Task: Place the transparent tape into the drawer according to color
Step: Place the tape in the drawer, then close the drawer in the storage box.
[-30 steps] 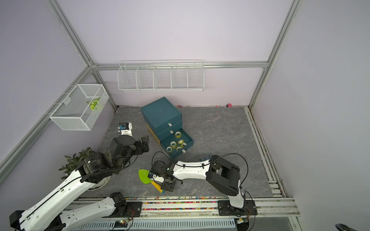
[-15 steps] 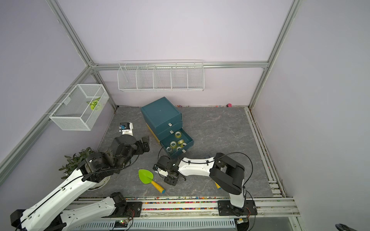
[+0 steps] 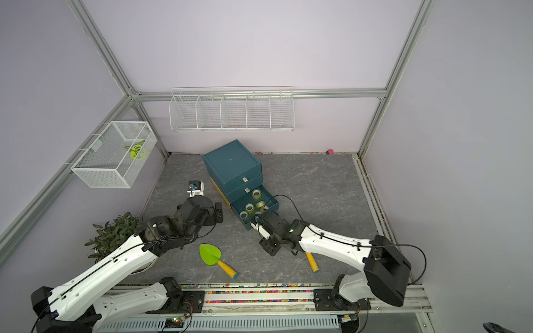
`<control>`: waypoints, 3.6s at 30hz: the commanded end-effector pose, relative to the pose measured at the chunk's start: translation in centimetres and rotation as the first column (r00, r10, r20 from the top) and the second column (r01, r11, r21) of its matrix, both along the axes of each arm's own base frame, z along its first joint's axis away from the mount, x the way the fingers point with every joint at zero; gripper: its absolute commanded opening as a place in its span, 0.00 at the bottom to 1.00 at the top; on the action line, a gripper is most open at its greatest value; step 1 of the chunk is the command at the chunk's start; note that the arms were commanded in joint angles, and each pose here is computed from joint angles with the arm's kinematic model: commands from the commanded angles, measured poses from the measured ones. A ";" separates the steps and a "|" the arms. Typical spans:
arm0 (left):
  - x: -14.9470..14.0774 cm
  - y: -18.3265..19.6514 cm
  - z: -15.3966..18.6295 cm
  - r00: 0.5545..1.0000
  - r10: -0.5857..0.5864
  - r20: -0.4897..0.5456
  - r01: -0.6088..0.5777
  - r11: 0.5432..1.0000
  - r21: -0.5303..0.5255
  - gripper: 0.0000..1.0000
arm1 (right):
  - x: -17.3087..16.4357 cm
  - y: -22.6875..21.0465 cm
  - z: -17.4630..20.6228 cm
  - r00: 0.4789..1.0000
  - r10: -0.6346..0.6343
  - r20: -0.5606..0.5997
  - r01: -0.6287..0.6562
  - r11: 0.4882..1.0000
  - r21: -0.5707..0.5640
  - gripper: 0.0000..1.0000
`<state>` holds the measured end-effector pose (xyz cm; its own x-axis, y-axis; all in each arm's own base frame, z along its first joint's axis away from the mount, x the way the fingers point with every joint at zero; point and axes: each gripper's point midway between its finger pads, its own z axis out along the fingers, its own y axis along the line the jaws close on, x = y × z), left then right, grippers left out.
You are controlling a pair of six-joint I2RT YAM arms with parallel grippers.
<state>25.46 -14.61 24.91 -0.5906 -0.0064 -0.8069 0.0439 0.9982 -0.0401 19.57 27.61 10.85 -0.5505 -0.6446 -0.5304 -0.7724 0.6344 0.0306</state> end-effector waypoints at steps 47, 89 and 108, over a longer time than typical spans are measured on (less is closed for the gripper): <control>4.0 -1.0 4.0 0.998 0.051 0.041 -0.047 0.994 -0.096 1.00 | 11.0 2.7 8.0 0.931 -0.361 0.058 0.311 0.864 0.395 0.57; 15.3 -1.1 -5.6 0.956 0.190 -0.224 -0.212 0.974 -0.080 0.56 | 20.2 4.2 -4.4 0.807 -0.480 -0.345 0.590 0.680 0.435 0.27; 14.9 -1.7 -8.0 0.939 0.171 -0.300 -0.201 0.977 -0.070 0.53 | 25.1 7.3 -5.2 0.775 -0.459 -0.435 0.632 0.567 0.528 0.27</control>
